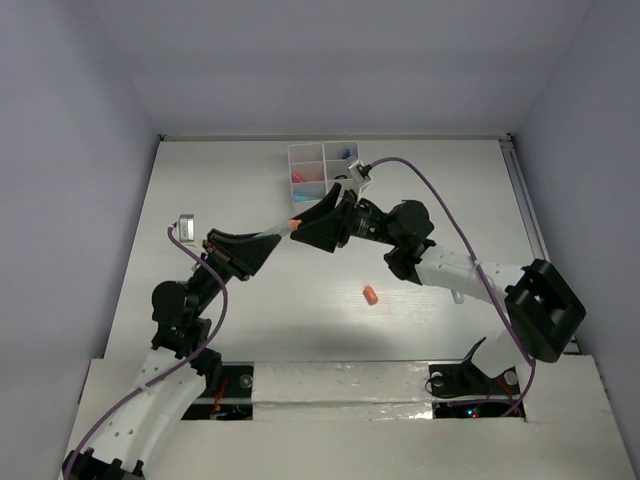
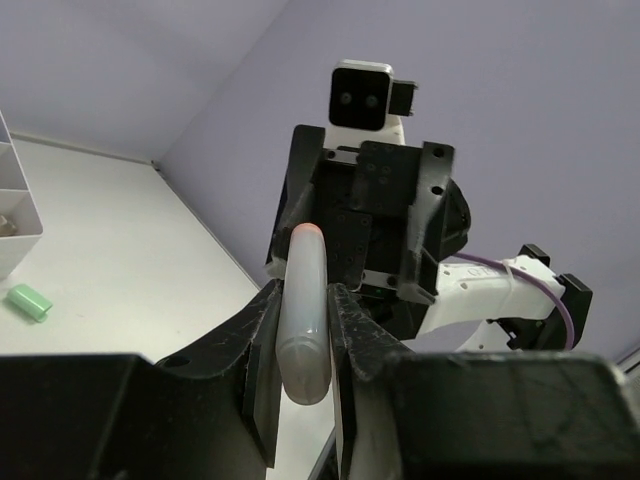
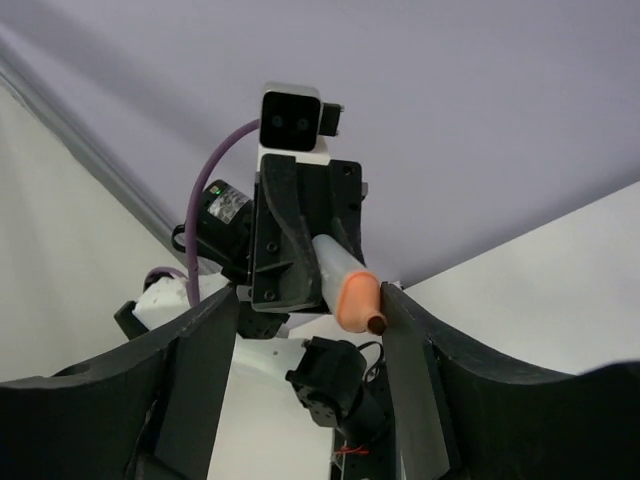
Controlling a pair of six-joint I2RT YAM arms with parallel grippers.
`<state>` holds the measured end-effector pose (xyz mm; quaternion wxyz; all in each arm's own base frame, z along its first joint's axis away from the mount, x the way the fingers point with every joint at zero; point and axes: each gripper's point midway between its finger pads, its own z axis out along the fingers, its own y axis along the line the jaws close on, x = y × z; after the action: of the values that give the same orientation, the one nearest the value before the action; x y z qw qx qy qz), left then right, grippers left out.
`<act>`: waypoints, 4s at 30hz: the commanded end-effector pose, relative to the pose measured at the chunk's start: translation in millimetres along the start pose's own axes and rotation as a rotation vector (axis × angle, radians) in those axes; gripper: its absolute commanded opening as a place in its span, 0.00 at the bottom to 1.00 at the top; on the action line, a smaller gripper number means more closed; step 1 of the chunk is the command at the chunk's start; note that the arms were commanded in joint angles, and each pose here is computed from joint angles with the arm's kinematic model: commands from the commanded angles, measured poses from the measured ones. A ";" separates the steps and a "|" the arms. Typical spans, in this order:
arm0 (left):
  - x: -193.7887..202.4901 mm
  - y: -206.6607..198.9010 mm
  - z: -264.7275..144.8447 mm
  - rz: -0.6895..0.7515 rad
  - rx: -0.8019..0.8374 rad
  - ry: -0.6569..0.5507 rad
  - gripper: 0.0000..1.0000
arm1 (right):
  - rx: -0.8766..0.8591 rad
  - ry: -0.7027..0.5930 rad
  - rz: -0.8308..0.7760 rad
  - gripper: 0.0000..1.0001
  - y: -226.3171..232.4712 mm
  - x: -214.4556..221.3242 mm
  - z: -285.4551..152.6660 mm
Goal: Sort the stationery into containers
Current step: Pick up the pen from the center of the board.
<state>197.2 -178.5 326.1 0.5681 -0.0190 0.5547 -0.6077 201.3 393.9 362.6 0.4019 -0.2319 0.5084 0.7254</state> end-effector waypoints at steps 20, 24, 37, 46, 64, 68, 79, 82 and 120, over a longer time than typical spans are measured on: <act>7.0 -9.0 3.1 0.038 0.046 0.066 0.09 | 0.033 -0.013 0.015 0.00 -12.5 -9.3 22.2; 17.3 -4.8 -0.8 0.090 -0.027 0.182 0.38 | 0.160 0.100 -0.055 0.00 -29.9 -16.7 6.0; 41.6 6.8 -19.3 0.195 -0.132 0.444 0.75 | 0.042 0.433 0.010 0.00 -11.1 -0.2 -45.5; 62.3 11.6 -15.8 0.166 -0.055 0.570 0.61 | 0.014 0.486 0.030 0.00 -5.3 6.2 -50.4; 80.9 -1.8 -18.9 0.074 0.099 0.664 0.30 | -0.042 0.592 0.075 0.00 -24.2 29.4 -30.8; 82.3 -2.6 -20.2 0.067 0.107 0.673 0.04 | -0.026 0.599 0.086 0.00 -31.5 31.6 -29.5; 85.2 -1.9 -21.2 0.064 0.121 0.694 0.02 | -0.001 0.659 0.100 0.00 -42.5 42.5 -24.9; 85.2 -1.3 -20.1 0.063 0.122 0.695 0.04 | 0.007 0.671 0.101 0.00 -44.9 43.5 -25.4; 46.5 55.5 -6.5 0.272 -0.245 0.492 0.00 | 0.558 0.493 -0.037 0.73 -71.3 45.8 -92.9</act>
<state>195.9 -207.0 227.6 0.4102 0.1436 0.7553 -0.4906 211.5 352.7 271.1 0.2829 -0.3560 0.7155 0.5304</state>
